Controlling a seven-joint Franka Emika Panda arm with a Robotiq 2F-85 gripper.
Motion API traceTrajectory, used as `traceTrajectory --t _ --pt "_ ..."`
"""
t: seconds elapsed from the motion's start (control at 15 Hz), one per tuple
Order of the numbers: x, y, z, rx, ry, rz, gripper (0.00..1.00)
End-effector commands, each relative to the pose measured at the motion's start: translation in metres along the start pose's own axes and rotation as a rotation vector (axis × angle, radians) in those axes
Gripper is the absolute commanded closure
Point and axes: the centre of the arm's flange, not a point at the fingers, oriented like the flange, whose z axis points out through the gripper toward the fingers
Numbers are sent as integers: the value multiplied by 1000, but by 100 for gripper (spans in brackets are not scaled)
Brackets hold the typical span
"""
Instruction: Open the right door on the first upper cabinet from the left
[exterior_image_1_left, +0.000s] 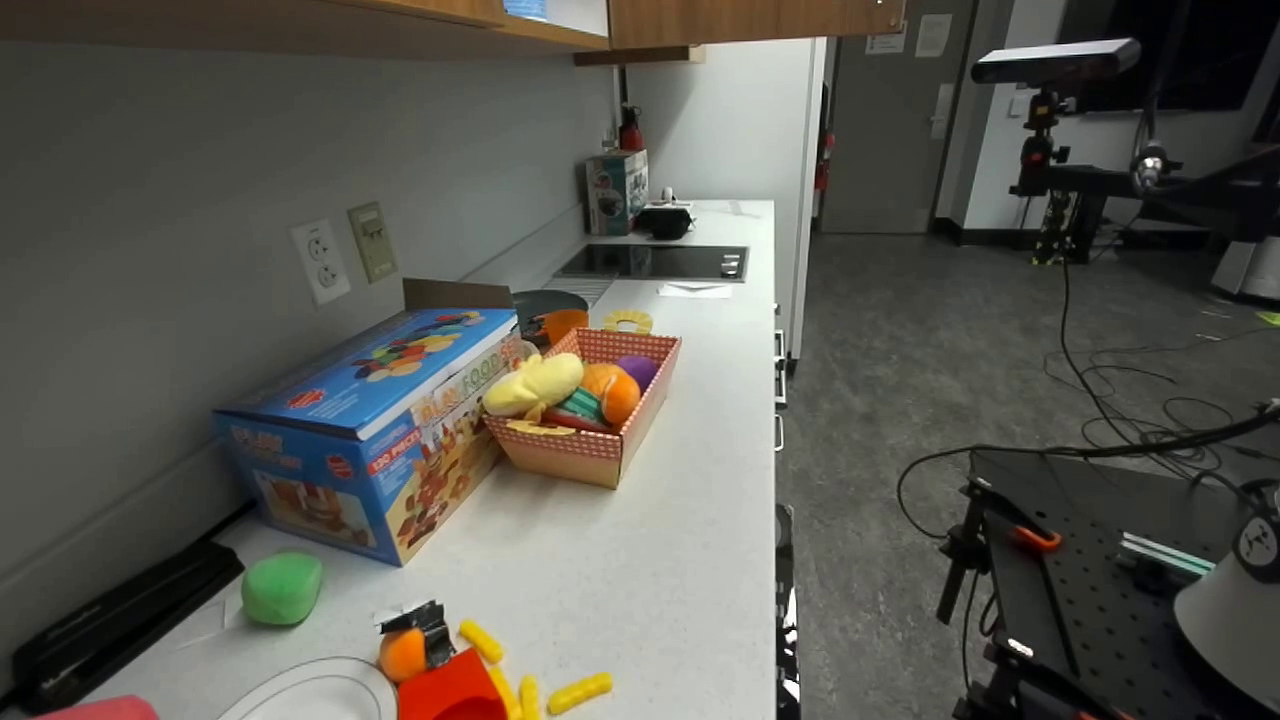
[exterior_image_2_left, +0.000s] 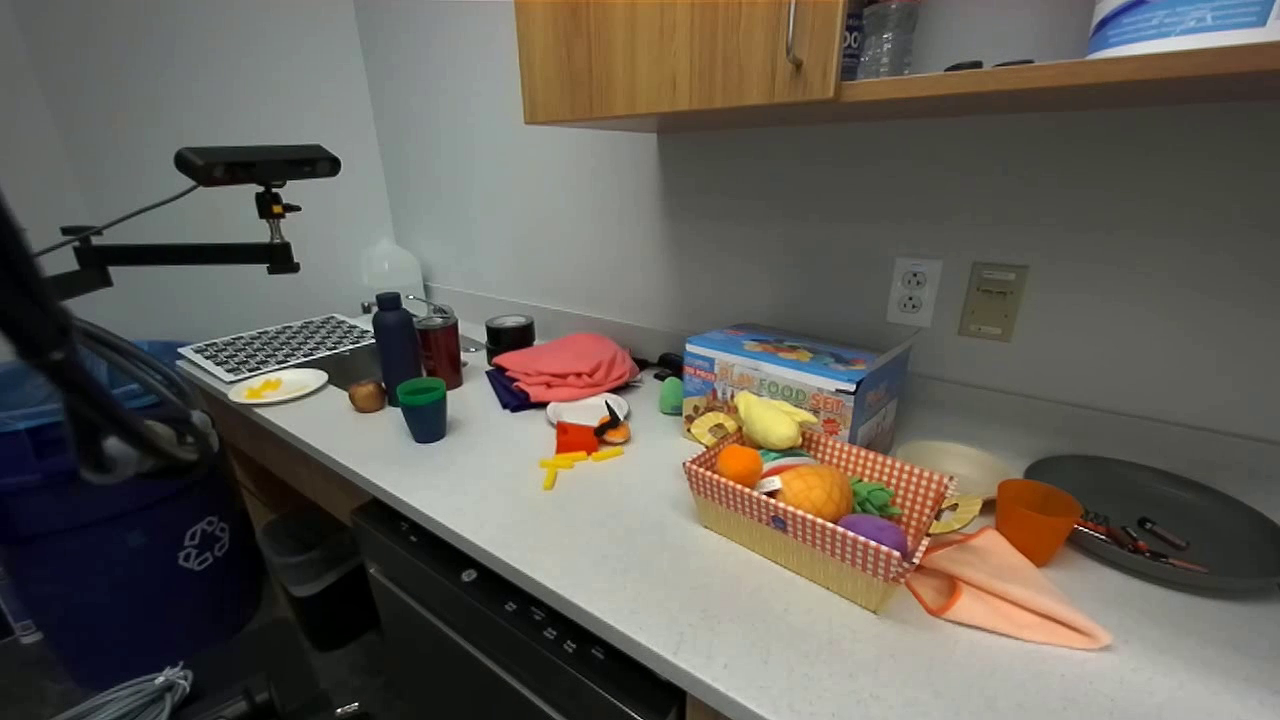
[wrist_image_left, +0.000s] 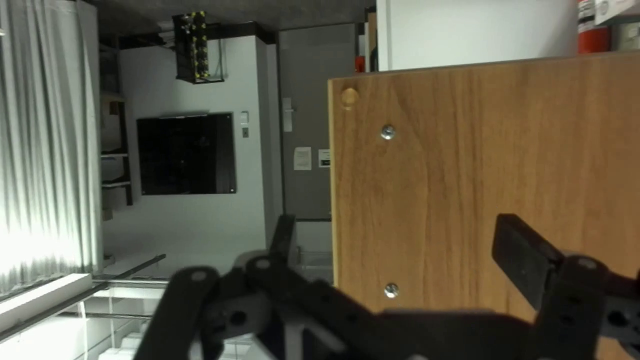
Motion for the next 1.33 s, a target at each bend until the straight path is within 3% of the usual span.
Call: traceTrajectory --t 0.0,0.47,0.8,1.13,1.27 --pt "16 17 -35 166 -28 -28 0" --pt "26 32 -89 515 -80 -99 0" --pt "33 40 -117 765 -171 -86 0" --pt "31 40 -140 927 -225 -88 0" --pt "28 37 -146 957 -242 -96 0"
